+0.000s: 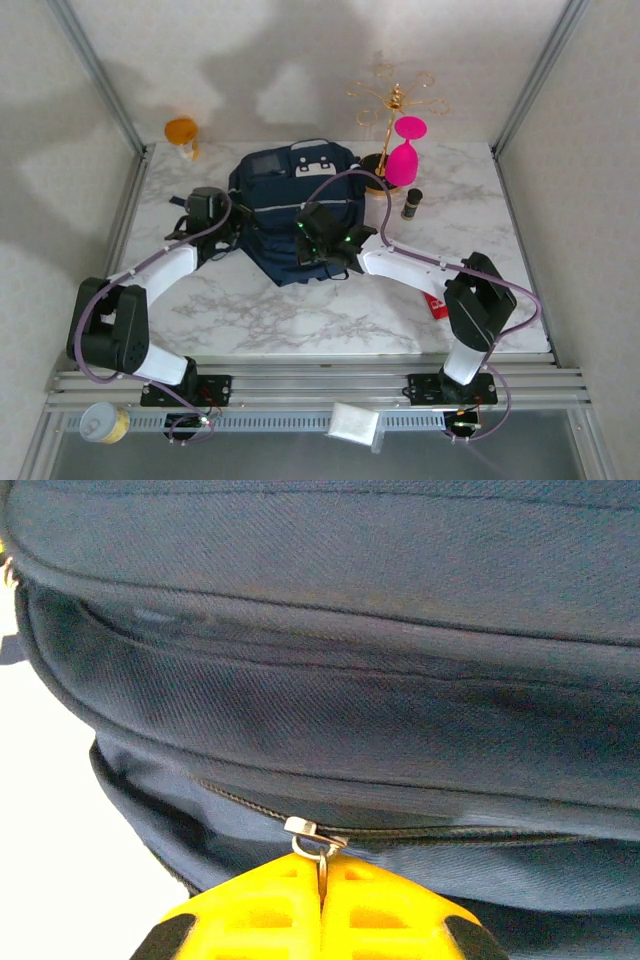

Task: Pack the student bag
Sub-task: Zip the student bag at the center of the table.

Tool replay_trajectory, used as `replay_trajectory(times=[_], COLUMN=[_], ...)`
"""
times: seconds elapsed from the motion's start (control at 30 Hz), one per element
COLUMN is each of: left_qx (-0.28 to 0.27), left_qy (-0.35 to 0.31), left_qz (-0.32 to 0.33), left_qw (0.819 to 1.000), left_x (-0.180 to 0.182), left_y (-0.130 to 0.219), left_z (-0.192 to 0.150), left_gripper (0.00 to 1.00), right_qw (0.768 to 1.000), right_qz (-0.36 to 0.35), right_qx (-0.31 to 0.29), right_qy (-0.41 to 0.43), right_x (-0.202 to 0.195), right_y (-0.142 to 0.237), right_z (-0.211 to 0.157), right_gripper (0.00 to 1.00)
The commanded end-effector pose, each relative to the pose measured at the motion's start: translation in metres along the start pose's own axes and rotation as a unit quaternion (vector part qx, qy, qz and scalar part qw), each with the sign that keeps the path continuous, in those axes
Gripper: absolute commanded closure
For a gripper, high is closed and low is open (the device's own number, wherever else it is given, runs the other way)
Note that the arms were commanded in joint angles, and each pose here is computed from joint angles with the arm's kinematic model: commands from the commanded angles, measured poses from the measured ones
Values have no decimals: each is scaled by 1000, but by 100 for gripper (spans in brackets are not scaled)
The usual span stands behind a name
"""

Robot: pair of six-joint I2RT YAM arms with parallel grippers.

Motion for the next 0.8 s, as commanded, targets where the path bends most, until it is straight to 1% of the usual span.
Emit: replay_trajectory(times=[0.0,0.03,0.07,0.1,0.13,0.23,0.3,0.37,0.5,0.6,0.67,0.77], left_qx=[13,22,30,35,39,38,36,35,49,43,42,32], left_qy=[-41,-42,-42,-36,-28,15,48,72,87,97,92,92], left_qz=[-25,-33,-43,-50,-52,-36,-32,-39,-49,-72,-76,-80], left_qw=[999,998,998,997,997,999,998,996,994,992,992,992], left_x=[-17,-20,-21,-20,-16,14,34,41,29,12,-2,-14], left_y=[7,11,18,24,30,44,50,53,42,31,25,23], left_z=[-1,-10,-20,-29,-36,-53,-63,-72,-90,-91,-93,-94], left_gripper=[97,85,68,58,53,45,43,42,44,46,50,51], right_qw=[998,997,996,995,995,996,996,996,995,995,995,994], right_qz=[59,73,85,90,86,73,76,83,89,91,90,96], right_qx=[-9,-19,-33,-42,-43,-40,-42,-44,-44,-41,-40,-40], right_qy=[-6,-12,-13,-12,-14,-14,-12,-10,-7,-5,-1,7], right_x=[23,30,37,42,41,36,37,39,40,39,39,41], right_y=[-3,-1,1,2,0,-5,-5,-6,-8,-10,-10,-11], right_z=[3,9,15,18,19,15,14,14,11,6,4,2], right_gripper=[100,100,100,100,100,100,100,100,100,100,100,100])
Point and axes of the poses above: each hand's point on the last joint's axis, 136 mm out from that joint toward the fingers, its own y axis back along the fingers, its own x axis along the line the jaws close on, z = x × y, the point moved 2 cm from there along y, back along the fingers, and after that the axes turned 6 degrees about y, right-handed, at the moved point
